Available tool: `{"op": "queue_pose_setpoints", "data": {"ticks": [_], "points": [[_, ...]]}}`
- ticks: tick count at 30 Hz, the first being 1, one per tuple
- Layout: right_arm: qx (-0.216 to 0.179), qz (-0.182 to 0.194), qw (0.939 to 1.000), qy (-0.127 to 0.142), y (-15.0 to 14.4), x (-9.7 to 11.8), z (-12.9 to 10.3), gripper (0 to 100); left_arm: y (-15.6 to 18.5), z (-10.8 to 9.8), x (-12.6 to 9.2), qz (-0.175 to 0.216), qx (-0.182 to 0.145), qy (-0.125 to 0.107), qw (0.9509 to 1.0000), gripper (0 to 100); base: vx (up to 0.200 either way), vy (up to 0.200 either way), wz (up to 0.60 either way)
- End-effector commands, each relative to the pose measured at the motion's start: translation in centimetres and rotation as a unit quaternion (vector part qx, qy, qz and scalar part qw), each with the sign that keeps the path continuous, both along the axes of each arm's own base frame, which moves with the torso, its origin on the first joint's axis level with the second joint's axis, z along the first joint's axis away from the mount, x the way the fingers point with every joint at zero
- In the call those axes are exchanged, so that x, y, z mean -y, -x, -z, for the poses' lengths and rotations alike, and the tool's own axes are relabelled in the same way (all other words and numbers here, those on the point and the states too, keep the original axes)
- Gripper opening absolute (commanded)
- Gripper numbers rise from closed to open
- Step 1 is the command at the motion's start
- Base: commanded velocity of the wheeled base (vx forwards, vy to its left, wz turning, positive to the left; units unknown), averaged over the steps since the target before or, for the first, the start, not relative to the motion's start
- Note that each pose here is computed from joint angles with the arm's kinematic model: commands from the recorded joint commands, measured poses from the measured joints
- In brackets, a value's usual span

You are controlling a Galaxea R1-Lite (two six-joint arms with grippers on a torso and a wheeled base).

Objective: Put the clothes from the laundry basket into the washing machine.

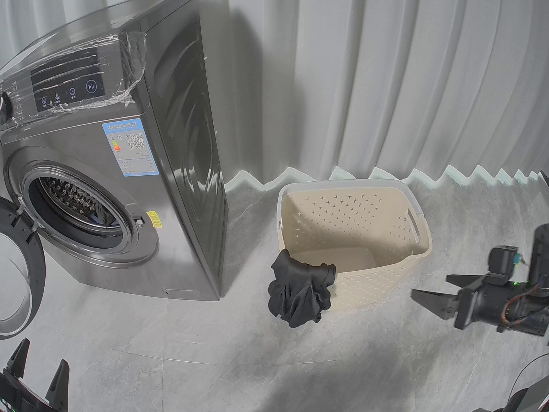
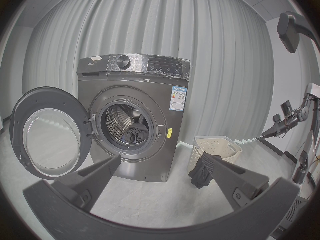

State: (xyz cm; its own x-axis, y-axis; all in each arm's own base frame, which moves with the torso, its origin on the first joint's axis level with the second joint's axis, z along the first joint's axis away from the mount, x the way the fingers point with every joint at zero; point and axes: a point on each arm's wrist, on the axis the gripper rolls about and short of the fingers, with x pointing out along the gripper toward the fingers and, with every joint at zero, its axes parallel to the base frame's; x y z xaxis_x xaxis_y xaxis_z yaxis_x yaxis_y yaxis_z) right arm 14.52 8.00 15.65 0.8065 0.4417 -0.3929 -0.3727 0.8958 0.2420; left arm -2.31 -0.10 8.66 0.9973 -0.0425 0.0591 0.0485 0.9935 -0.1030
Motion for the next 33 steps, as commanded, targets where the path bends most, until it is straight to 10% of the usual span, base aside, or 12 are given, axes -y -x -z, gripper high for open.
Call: {"op": "queue_pose_setpoints", "data": {"ticks": [1, 33], "points": [[-0.052, -0.005, 0.9981, 0.031, -4.5, -5.3, 4.7, 100, 0.0, 0.5, 0.0, -0.002, 0.000, 0.001, 1.0000, 100, 0.000, 0.000, 0.00], [-0.095, -0.010, 0.9905, 0.098, -8.2, -12.0, 13.9, 100, 0.0, 0.5, 0.0, -0.001, 0.000, 0.012, 0.9999, 100, 0.019, 0.000, 0.00]]}}
